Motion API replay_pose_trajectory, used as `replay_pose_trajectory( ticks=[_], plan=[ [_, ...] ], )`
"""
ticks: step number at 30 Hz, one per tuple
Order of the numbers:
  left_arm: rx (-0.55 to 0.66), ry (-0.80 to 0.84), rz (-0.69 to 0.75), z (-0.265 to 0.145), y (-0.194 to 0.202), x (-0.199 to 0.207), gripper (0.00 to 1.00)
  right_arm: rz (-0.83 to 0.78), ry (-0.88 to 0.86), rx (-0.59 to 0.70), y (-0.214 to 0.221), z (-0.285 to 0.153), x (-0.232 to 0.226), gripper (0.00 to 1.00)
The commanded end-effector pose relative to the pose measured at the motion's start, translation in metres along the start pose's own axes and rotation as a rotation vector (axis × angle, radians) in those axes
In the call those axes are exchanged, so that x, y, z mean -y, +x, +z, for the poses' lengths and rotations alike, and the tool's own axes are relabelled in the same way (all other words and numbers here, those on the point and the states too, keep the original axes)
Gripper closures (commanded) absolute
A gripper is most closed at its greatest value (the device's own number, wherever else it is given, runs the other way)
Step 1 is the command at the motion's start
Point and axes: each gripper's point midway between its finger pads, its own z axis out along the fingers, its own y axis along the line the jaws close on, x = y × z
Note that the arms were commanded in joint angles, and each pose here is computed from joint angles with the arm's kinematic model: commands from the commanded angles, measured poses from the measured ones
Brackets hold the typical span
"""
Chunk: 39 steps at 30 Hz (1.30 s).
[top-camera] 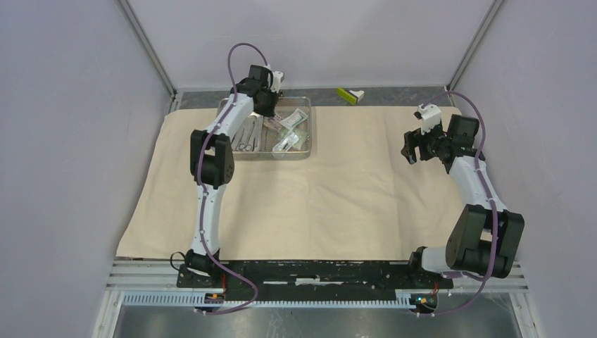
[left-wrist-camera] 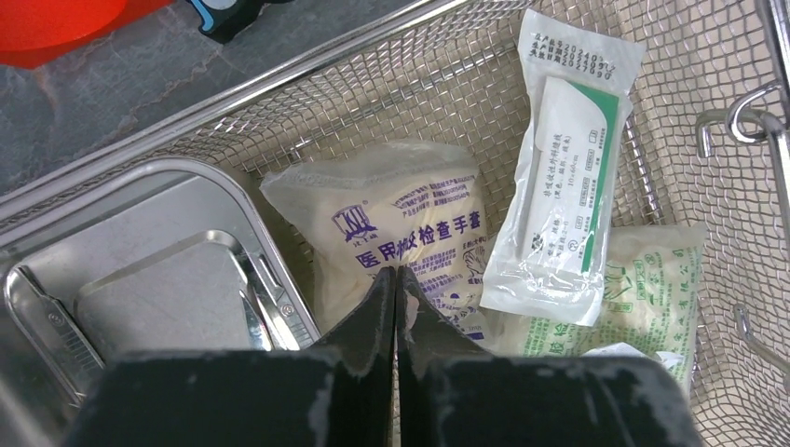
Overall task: Open and lay out the surgical kit
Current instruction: Pick up the medical item from the container, then place the medical item in the surgical kit.
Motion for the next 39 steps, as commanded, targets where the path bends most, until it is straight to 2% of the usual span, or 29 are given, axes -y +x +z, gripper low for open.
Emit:
replay_pose_trajectory(
  ticks=[1,8,15,23,31,34,39],
  plan=[
    [0.123,0.0,0.064,-0.038,-0.049,0.002,0.98,-0.006,-0.017,0.025,-0.006,0.001,-0.003,0.19],
    [0.267,0.102,0.093,-0.101,-0.094,0.03,0.98,-0.009,-0.019,0.036,-0.009,-0.002,-0.004,0.19],
    [0.33,0.369,0.175,-0.15,-0.097,0.12,0.98,-0.018,-0.03,0.074,-0.02,-0.007,-0.008,0.19],
    [0.25,0.643,0.351,-0.153,-0.037,0.274,0.98,-0.003,-0.01,0.131,-0.033,-0.028,-0.005,0.19],
    [0.195,0.832,0.531,-0.152,0.018,0.42,0.98,0.214,0.25,0.109,0.003,-0.067,0.059,0.18],
    [0.199,0.877,0.589,-0.15,0.033,0.461,0.98,0.278,0.286,0.104,0.019,-0.073,0.068,0.18],
    [0.192,0.955,0.629,-0.135,0.057,0.513,0.98,0.296,0.302,0.098,0.029,-0.076,0.074,0.18]
  ],
)
